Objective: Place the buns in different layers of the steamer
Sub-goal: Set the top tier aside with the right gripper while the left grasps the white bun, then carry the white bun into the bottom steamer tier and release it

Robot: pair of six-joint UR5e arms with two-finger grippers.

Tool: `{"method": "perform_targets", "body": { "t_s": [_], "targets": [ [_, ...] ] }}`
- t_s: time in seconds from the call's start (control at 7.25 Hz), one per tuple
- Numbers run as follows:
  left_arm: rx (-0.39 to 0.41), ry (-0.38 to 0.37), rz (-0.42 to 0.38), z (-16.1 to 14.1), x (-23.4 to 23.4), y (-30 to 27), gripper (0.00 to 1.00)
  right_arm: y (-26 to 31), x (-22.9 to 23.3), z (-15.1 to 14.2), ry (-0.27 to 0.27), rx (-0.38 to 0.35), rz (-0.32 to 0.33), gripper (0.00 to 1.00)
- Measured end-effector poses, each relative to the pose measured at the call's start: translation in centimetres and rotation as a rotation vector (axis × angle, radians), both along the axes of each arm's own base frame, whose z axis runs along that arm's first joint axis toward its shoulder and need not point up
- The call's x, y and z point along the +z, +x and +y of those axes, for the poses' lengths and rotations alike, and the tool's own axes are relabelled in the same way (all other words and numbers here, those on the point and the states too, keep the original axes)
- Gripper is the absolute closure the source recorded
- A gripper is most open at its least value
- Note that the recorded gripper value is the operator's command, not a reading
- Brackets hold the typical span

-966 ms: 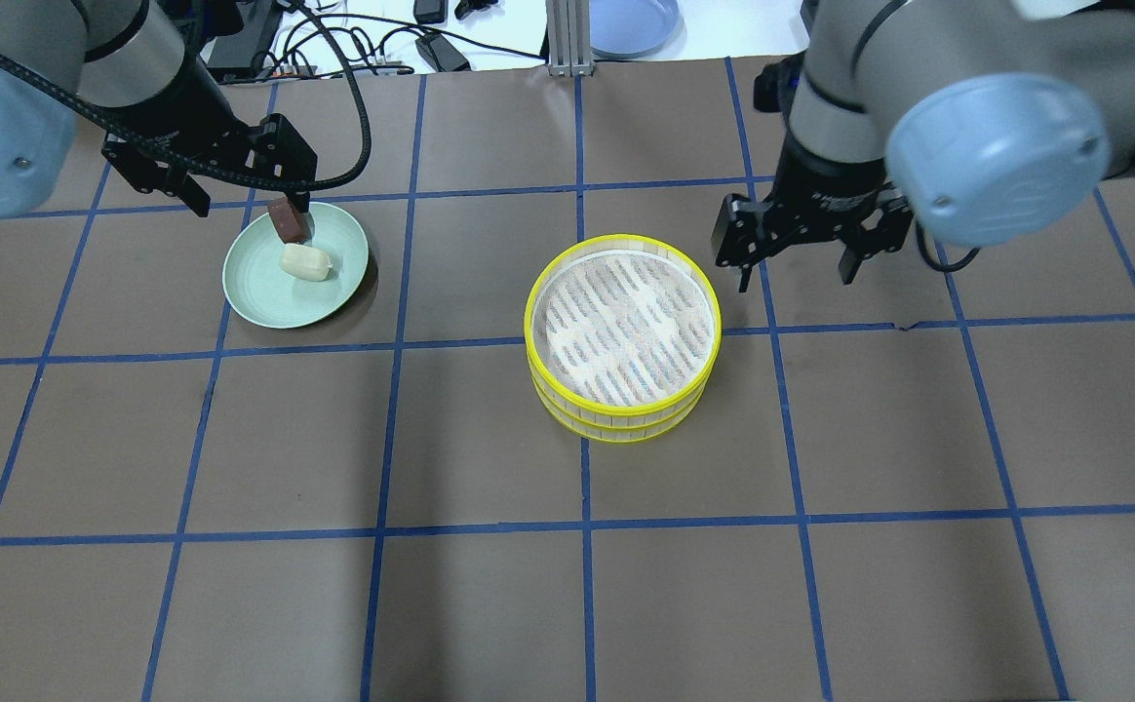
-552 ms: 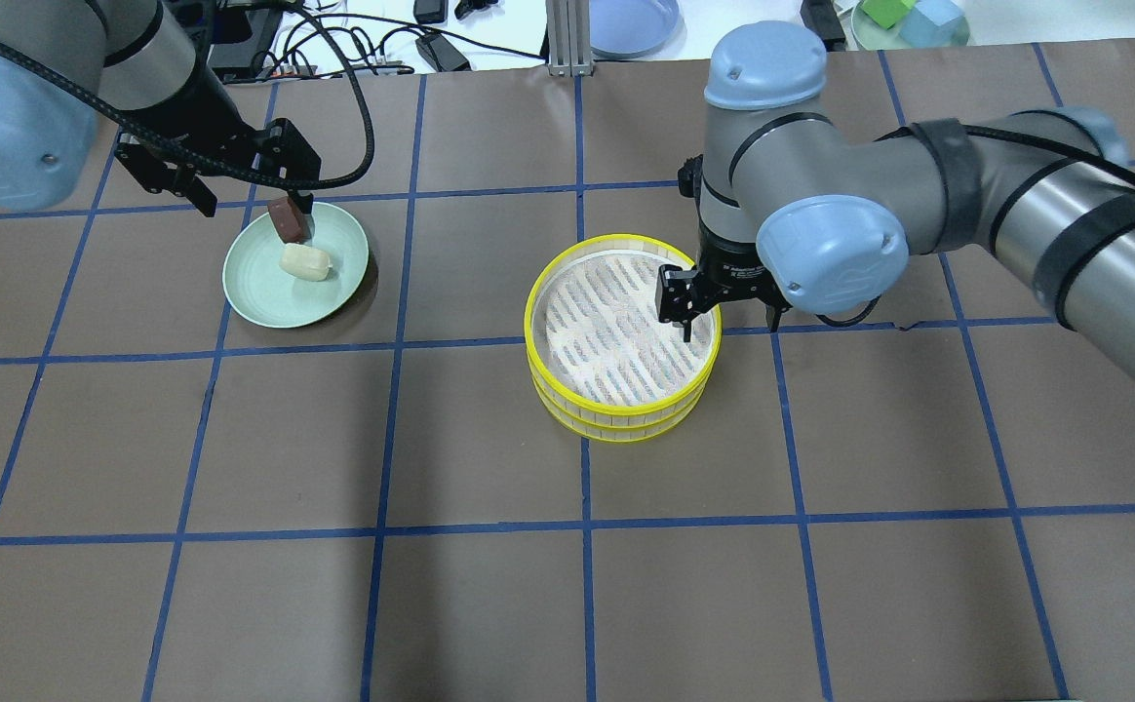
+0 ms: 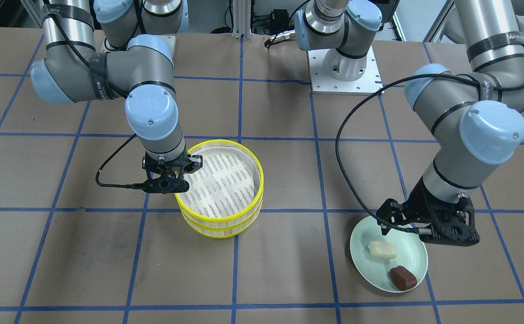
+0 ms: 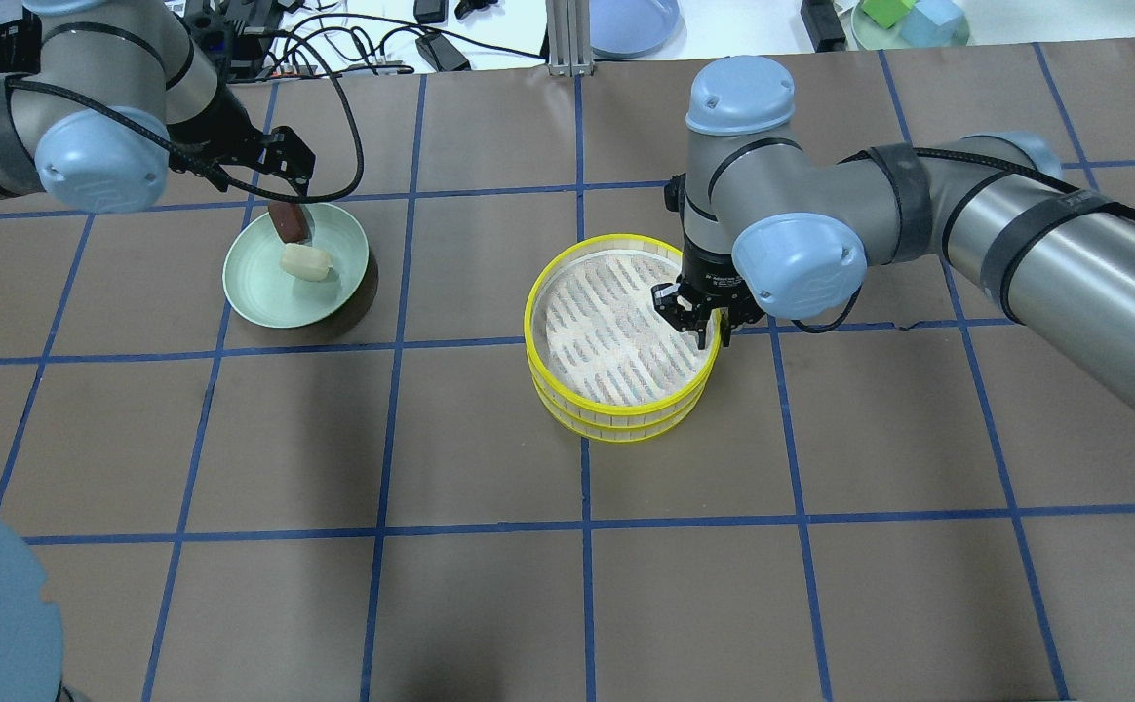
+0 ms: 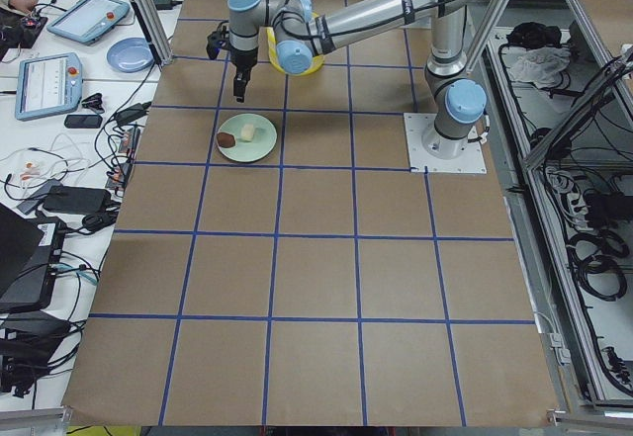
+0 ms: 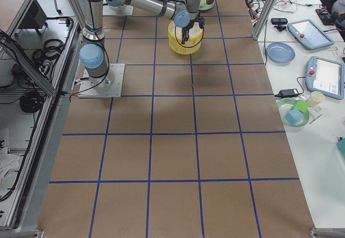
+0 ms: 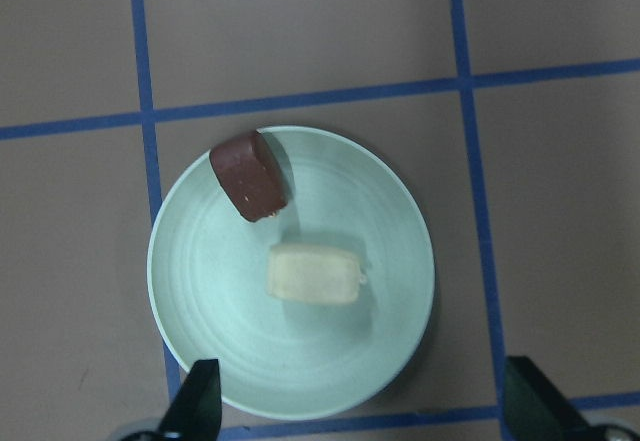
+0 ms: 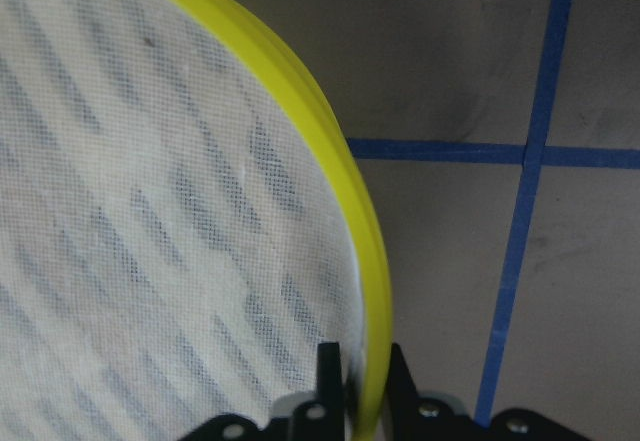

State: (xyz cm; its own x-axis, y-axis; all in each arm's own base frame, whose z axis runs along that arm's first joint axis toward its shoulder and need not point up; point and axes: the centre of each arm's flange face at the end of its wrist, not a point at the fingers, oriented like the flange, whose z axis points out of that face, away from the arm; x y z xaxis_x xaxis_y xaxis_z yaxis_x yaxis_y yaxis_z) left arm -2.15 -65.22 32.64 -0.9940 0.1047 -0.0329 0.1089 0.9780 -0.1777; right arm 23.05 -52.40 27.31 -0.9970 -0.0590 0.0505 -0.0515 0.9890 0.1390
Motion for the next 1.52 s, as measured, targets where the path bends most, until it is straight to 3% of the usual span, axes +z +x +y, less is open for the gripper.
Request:
{"method": "perform_targets", "body": {
  "t_s": [0.41, 0.55, 0.69, 0.83, 1.1, 1.52],
  "targets": [
    [-0.056, 0.05, 0.062, -3.1, -9.2, 4.1, 0.03, -2.5, 4.6, 0.6, -0.012, 0.031, 0.042, 1.0],
    [-0.058, 0.073, 0.074, -3.2, -11.1, 4.6, 0.2, -5.6, 5.9, 0.2, 0.01, 0.053, 0.04, 1.0],
    [-0.054, 0.104, 0.082, -3.1, -12.2, 4.8, 0.67, -10.3, 6.4, -0.7, 0.032, 0.08, 0.025, 1.0],
    [-0.05, 0.143, 0.09, -2.8, -12.5, 4.8, 1.0, -15.8, 6.6, -1.6, 0.048, 0.109, 0.003, 1.0],
    [-0.042, 0.18, 0.105, -2.4, -12.7, 4.6, 1.0, -24.1, 6.2, -2.2, 0.066, 0.158, -0.015, 1.0],
    [-0.039, 0.175, 0.111, -2.2, -11.7, 4.6, 1.0, -27.3, 5.2, -2.4, 0.086, 0.194, -0.018, 1.0]
  ]
}}
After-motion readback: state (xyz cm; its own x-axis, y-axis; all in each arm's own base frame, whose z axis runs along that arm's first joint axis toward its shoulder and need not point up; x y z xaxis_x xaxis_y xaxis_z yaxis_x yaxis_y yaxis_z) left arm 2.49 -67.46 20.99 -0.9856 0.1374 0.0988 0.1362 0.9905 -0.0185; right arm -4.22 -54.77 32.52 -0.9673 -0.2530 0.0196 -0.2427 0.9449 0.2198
